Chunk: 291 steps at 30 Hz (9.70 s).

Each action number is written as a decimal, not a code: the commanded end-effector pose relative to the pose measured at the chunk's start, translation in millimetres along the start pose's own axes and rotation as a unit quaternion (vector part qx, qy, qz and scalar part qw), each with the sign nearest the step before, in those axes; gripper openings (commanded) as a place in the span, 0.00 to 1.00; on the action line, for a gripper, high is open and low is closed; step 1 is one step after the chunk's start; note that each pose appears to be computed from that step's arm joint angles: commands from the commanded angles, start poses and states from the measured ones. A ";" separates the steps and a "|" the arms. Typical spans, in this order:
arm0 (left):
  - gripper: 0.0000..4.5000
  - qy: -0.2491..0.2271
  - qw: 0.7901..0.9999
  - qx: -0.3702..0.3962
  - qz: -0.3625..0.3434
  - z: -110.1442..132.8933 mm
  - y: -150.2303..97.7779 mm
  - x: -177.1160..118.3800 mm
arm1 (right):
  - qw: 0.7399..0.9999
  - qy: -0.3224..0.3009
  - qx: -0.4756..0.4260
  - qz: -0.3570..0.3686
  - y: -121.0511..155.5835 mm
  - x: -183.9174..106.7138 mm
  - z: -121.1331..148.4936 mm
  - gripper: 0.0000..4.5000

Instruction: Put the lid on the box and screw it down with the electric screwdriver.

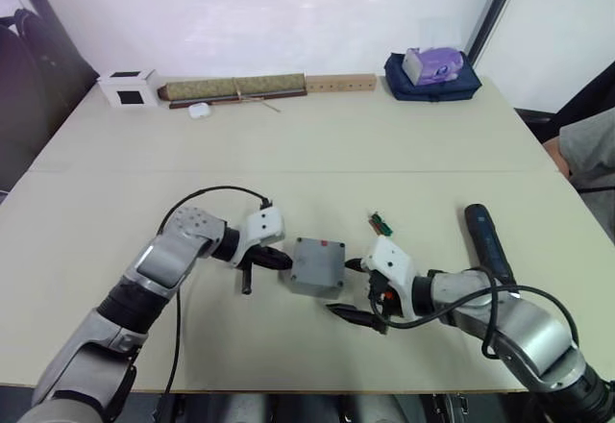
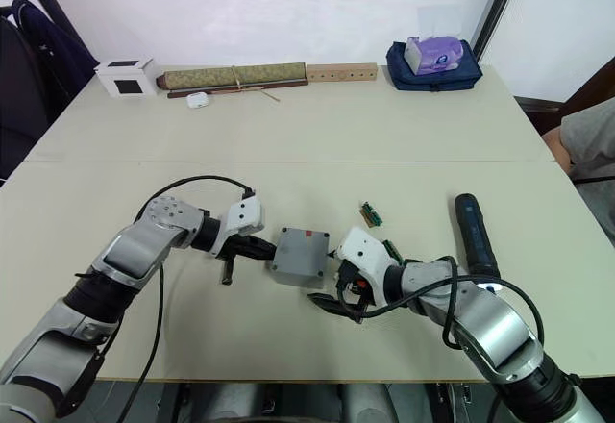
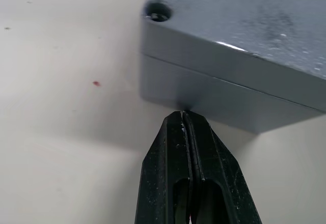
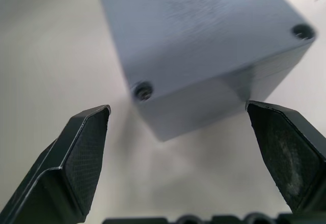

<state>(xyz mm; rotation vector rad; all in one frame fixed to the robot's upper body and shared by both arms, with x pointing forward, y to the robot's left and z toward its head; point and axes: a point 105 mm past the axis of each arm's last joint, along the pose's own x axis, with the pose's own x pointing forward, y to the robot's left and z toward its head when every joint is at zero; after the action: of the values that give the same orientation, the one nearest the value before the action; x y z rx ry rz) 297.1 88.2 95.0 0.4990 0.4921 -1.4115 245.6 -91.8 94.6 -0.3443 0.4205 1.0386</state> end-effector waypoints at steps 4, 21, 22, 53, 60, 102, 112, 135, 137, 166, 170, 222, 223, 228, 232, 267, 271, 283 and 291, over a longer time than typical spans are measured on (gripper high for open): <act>0.00 -0.015 1.000 0.019 -0.009 12.1 -2.7 -0.5 | 0.999 -0.022 -0.023 -0.008 -1.4 0.0 10.7 0.99; 0.00 -0.017 0.999 0.026 0.019 22.5 16.7 -33.4 | 0.998 -0.042 -0.038 -0.037 -19.9 -44.8 31.7 0.99; 0.00 -0.016 0.999 0.033 0.018 26.1 16.9 -35.0 | 0.997 -0.043 -0.038 -0.045 -23.8 -50.0 32.4 0.99; 0.00 -0.138 0.990 0.031 0.020 88.8 17.3 -29.3 | 0.969 -0.092 0.061 -0.219 -109.9 -38.5 -2.8 0.63; 0.00 -0.136 0.990 0.034 0.025 87.9 21.2 -29.1 | 0.969 -0.093 0.059 -0.220 -112.6 -33.2 -3.5 0.57; 0.00 -0.101 0.995 0.008 0.004 51.9 7.8 -34.2 | 0.981 -0.161 -0.022 -0.103 -30.8 -23.6 58.8 0.01; 0.00 -0.105 0.994 0.007 0.009 57.2 9.3 -31.9 | 0.984 -0.143 -0.025 -0.107 -35.3 -17.6 50.7 0.01; 0.00 -0.111 0.994 0.009 0.007 69.5 9.6 -28.6 | 0.987 -0.112 -0.018 -0.115 -41.1 -13.1 37.1 0.26; 0.00 -0.112 0.994 0.009 0.007 69.6 9.8 -28.3 | 0.987 -0.114 -0.017 -0.115 -41.8 -14.1 38.2 0.47; 0.00 -0.183 0.974 0.104 -0.080 113.5 -28.0 -15.0 | 0.888 0.201 0.317 -0.266 -97.5 -188.3 -42.8 0.96; 0.00 -0.174 0.976 0.110 -0.078 107.5 -32.1 -10.2 | 0.864 0.230 0.358 -0.269 -99.5 -189.4 -65.5 0.96; 0.00 -0.150 0.987 0.046 0.025 79.0 15.1 -29.0 | 0.880 -0.420 0.100 -0.199 -60.3 -76.0 139.8 0.40; 0.00 -0.145 0.988 0.044 0.023 75.6 12.8 -27.5 | 0.885 -0.410 0.090 -0.203 -56.4 -68.3 136.5 0.40; 0.00 -0.132 0.990 0.039 0.021 67.7 2.7 -19.0 | 0.891 -0.406 0.075 -0.191 -41.7 -50.7 132.5 0.40; 0.00 -0.122 0.992 0.038 0.007 65.1 -8.8 -15.2 | 0.896 -0.396 0.061 -0.189 -36.8 -44.2 128.4 0.40; 0.00 -0.036 0.997 0.064 -0.018 23.5 -21.1 9.8 | 0.918 -0.290 0.112 -0.246 -39.9 -6.3 42.9 0.40; 0.00 -0.034 0.997 0.066 -0.018 22.7 -20.5 10.4 | 0.918 -0.286 0.118 -0.250 -40.5 -3.6 34.5 0.40; 0.00 -0.028 0.997 0.074 -0.020 19.1 -19.1 13.8 | 0.928 -0.270 0.111 -0.231 -30.0 4.9 18.6 0.40; 0.00 -0.024 0.996 0.081 -0.018 19.5 -14.6 11.7 | 0.941 -0.245 0.135 -0.192 -21.4 20.2 10.4 0.40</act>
<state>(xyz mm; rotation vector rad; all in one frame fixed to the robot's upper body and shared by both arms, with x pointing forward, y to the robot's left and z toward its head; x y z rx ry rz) 284.0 61.2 119.2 0.5641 0.2730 -1.5114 275.1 -84.9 154.3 0.0815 -0.2271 0.6171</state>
